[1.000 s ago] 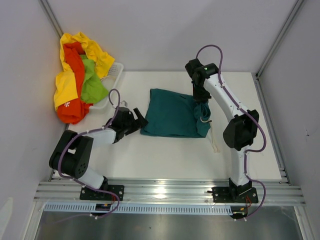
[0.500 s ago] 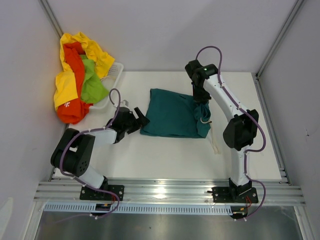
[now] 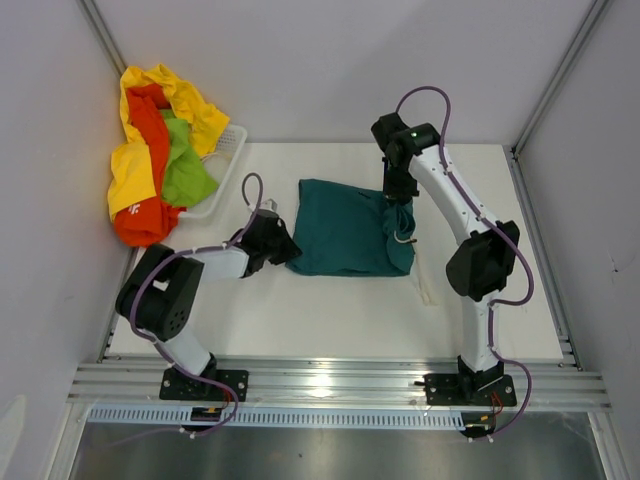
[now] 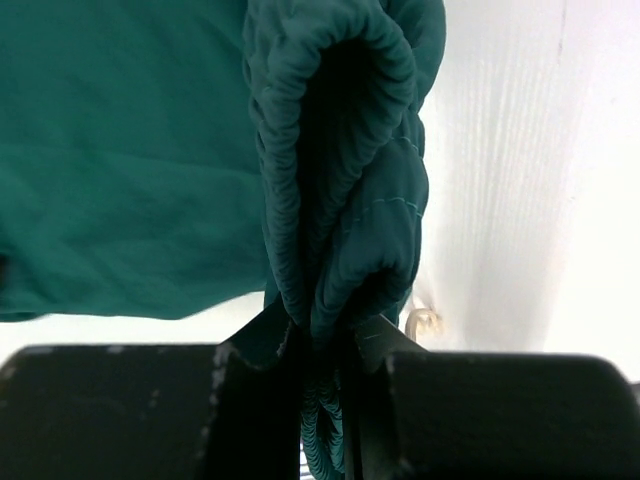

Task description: Fold and stack the shorts

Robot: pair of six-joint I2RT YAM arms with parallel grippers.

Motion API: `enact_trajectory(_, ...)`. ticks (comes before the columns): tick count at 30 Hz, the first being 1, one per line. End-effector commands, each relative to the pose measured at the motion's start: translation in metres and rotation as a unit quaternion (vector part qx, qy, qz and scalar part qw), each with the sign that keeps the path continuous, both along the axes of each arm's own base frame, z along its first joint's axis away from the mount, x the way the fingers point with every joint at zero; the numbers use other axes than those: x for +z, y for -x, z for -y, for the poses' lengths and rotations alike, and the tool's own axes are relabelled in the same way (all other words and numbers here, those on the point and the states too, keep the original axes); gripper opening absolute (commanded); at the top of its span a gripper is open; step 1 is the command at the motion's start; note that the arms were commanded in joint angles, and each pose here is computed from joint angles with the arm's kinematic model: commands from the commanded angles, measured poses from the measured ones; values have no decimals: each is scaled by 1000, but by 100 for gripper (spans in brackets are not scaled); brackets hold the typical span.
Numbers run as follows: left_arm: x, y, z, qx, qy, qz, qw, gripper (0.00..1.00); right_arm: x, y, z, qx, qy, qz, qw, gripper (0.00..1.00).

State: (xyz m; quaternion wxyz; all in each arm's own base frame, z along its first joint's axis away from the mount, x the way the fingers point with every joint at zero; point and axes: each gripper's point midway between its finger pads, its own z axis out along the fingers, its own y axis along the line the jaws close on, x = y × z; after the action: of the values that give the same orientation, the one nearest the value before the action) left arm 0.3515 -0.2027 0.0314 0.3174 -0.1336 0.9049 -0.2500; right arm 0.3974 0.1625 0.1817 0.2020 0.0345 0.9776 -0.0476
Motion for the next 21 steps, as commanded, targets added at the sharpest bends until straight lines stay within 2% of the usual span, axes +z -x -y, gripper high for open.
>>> enact_trajectory(1, 8, 6, 13, -19, -8, 5, 1000, 11, 32, 4, -12, -14, -47, 20, 999, 0)
enact_trajectory(2, 6, 12, 20, -28, -10, 2, 1000, 7, 36, 3, -13, -16, -52, 26, 998, 0)
enact_trajectory(10, -6, 46, 43, -54, -23, -16, 998, 7, 51, 15, -13, 7, -54, 17, 998, 0)
enact_trajectory(21, -13, 58, 35, -51, -26, -26, 998, 8, 32, 17, -74, 60, -78, 18, 995, 0)
